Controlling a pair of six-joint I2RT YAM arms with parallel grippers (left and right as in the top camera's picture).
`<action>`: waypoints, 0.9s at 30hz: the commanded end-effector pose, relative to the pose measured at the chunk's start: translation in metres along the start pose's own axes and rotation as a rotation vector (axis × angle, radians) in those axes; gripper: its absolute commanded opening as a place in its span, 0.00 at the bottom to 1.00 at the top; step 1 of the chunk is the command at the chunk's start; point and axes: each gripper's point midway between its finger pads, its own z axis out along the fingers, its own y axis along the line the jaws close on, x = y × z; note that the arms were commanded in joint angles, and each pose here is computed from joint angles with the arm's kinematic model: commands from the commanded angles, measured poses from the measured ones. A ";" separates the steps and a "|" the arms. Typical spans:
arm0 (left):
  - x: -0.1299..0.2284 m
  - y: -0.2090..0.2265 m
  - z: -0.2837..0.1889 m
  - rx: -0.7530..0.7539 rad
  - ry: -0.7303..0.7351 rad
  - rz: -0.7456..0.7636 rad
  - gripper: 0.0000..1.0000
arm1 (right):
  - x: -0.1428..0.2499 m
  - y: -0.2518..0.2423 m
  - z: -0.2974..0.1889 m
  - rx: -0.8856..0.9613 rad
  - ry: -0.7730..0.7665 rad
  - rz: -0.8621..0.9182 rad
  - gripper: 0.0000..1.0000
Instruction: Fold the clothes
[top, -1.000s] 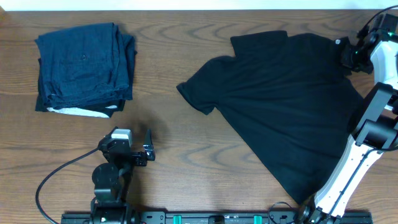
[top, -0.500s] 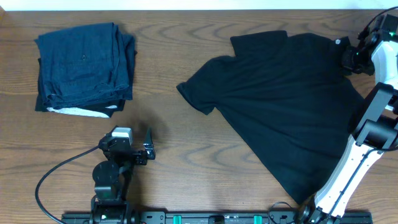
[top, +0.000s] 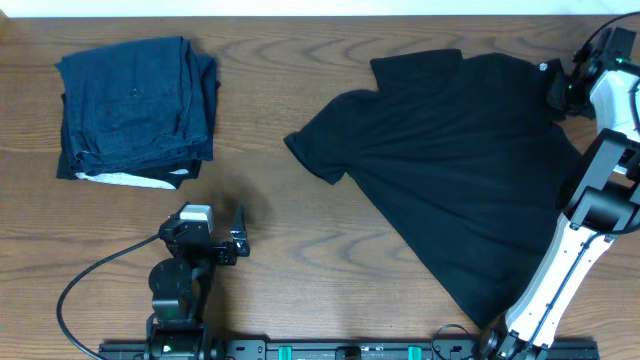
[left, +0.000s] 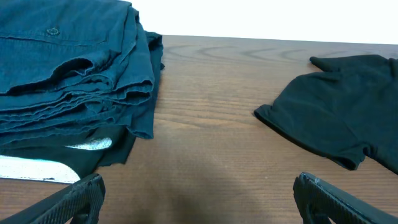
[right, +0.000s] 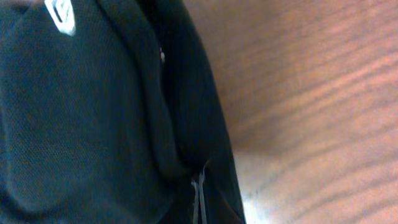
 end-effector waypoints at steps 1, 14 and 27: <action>0.006 -0.003 0.001 0.017 0.012 0.003 0.98 | 0.020 -0.002 0.034 0.009 0.052 0.005 0.01; 0.006 -0.003 0.001 0.017 0.015 0.002 0.98 | -0.036 0.019 0.051 -0.021 -0.204 -0.019 0.01; 0.005 -0.003 0.001 0.018 0.007 0.003 0.98 | -0.099 0.051 -0.031 -0.115 -0.414 -0.047 0.01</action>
